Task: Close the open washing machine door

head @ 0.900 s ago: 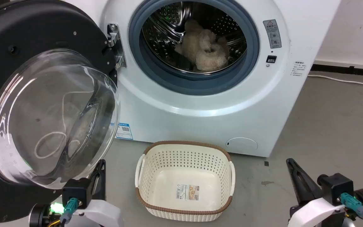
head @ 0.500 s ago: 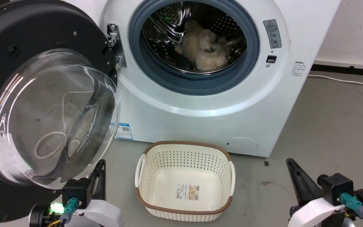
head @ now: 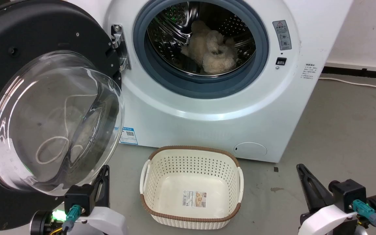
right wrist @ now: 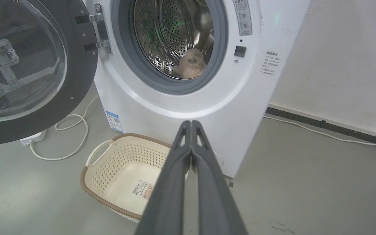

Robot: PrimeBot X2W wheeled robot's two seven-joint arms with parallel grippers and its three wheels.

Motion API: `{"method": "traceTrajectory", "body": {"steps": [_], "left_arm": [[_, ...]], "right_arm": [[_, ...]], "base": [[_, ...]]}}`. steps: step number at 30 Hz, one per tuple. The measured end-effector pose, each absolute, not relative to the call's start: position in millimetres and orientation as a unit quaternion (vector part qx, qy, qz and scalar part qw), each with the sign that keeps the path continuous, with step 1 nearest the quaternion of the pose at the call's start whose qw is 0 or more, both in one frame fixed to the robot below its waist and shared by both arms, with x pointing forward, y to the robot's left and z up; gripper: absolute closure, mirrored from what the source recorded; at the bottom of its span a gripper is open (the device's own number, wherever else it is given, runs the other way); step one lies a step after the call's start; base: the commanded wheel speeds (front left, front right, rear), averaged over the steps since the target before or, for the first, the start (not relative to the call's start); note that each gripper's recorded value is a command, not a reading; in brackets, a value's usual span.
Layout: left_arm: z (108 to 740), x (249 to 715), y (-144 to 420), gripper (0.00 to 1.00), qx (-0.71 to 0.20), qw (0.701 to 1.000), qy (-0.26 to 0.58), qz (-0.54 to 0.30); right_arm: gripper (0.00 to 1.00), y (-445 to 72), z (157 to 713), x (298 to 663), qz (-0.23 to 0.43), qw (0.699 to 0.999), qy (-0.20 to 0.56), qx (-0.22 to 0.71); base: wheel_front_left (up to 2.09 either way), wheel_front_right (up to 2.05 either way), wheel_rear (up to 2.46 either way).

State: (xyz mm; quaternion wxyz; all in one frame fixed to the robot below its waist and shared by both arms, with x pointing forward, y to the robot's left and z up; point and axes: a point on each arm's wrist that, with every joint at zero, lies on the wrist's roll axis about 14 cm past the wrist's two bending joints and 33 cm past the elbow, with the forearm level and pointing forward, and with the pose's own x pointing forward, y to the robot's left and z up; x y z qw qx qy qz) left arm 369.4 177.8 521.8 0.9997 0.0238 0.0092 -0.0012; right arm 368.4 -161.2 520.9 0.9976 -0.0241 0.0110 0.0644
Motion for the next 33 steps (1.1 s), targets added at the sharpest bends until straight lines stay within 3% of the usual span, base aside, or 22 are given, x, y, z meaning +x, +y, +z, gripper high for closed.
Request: {"method": "traceTrajectory", "body": {"steps": [6,7,8,9,10,11,33], "left_arm": [[522,369,178,1.0,0.024,1.0,0.009,-0.001],[522,369,178,0.0,0.024,1.0,0.01,-0.001],[521,369,178,0.0,0.024,1.0,0.01,-0.002],[521,369,177,1.0,0.024,1.0,0.01,-0.002],[521,369,178,1.0,0.024,1.0,0.01,-0.002],[521,369,177,0.0,0.024,1.0,0.01,-0.002],[530,359,188,0.0,0.025,0.999,-0.014,0.015]], "right_arm": [[1.0,-161,521,368,0.064,0.998,0.011,-0.024],[0.0,-161,521,368,0.064,0.998,0.011,-0.024],[0.0,-161,520,368,0.064,0.998,0.012,-0.024],[1.0,-161,520,368,0.064,0.998,0.012,-0.024],[1.0,-161,520,368,0.064,0.998,0.012,-0.024],[0.0,-161,520,368,0.064,0.998,0.012,-0.024],[0.0,-146,524,374,0.087,0.996,-0.006,-0.013]], "base": [[0.0,0.0,0.0],[0.0,0.0,0.0],[0.0,0.0,0.0],[0.0,0.0,0.0],[0.0,0.0,0.0],[0.0,0.0,0.0],[0.0,0.0,0.0]]}}
